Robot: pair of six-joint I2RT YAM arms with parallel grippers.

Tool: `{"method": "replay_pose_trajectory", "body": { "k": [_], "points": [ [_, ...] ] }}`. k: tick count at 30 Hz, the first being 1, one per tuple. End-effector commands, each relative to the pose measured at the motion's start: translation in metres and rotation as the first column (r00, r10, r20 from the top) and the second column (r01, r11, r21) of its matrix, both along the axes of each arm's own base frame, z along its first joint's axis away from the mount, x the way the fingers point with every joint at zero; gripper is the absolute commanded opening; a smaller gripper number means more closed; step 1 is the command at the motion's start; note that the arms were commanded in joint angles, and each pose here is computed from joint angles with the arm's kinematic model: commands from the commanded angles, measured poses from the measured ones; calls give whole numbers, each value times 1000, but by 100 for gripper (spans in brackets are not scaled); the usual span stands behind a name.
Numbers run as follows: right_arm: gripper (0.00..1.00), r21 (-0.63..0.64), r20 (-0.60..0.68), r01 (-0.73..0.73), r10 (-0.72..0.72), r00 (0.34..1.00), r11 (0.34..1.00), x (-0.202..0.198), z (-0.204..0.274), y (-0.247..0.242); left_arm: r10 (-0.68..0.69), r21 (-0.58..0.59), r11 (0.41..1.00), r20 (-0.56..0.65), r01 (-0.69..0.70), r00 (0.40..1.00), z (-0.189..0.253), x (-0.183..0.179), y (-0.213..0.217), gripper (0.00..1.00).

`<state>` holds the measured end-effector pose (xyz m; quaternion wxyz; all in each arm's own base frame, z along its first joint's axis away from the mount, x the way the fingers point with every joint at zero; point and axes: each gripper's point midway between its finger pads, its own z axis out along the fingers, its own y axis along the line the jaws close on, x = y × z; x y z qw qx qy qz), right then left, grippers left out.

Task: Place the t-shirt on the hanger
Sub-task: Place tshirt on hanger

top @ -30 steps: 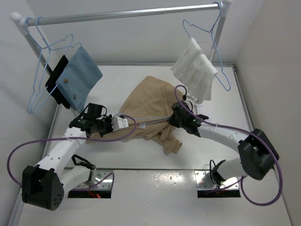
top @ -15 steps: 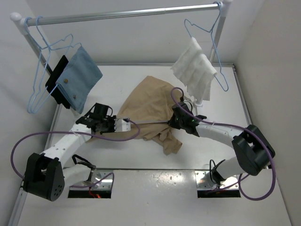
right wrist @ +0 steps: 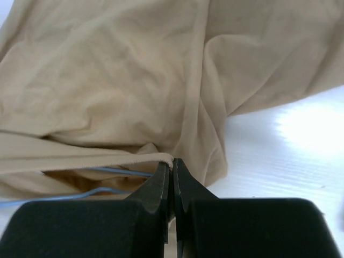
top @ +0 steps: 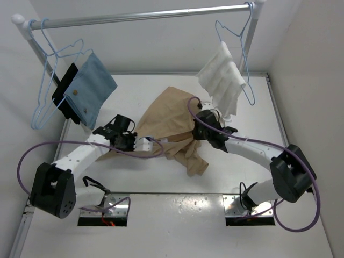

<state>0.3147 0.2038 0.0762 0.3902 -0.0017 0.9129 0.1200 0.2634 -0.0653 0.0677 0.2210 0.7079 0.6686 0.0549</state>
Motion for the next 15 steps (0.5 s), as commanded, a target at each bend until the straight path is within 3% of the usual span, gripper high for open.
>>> {"method": "replay_pose_trajectory", "body": {
  "k": [1,3,8,15],
  "points": [
    [0,-168,88,-78,93,992,983,8,19,-23,123,63,991,-80,-118,989,4,-10,4,0],
    [0,-127,62,-266,275,959,956,-5,18,4,151,-23,988,-84,-153,985,13,-4,-16,0],
    [0,-16,144,-543,539,830,840,-33,44,50,72,-205,975,-94,-90,993,44,-1,-69,0],
    [2,-5,206,-637,624,754,771,-52,81,55,-52,-305,952,-68,29,996,64,-10,-90,0]
  ]
}}
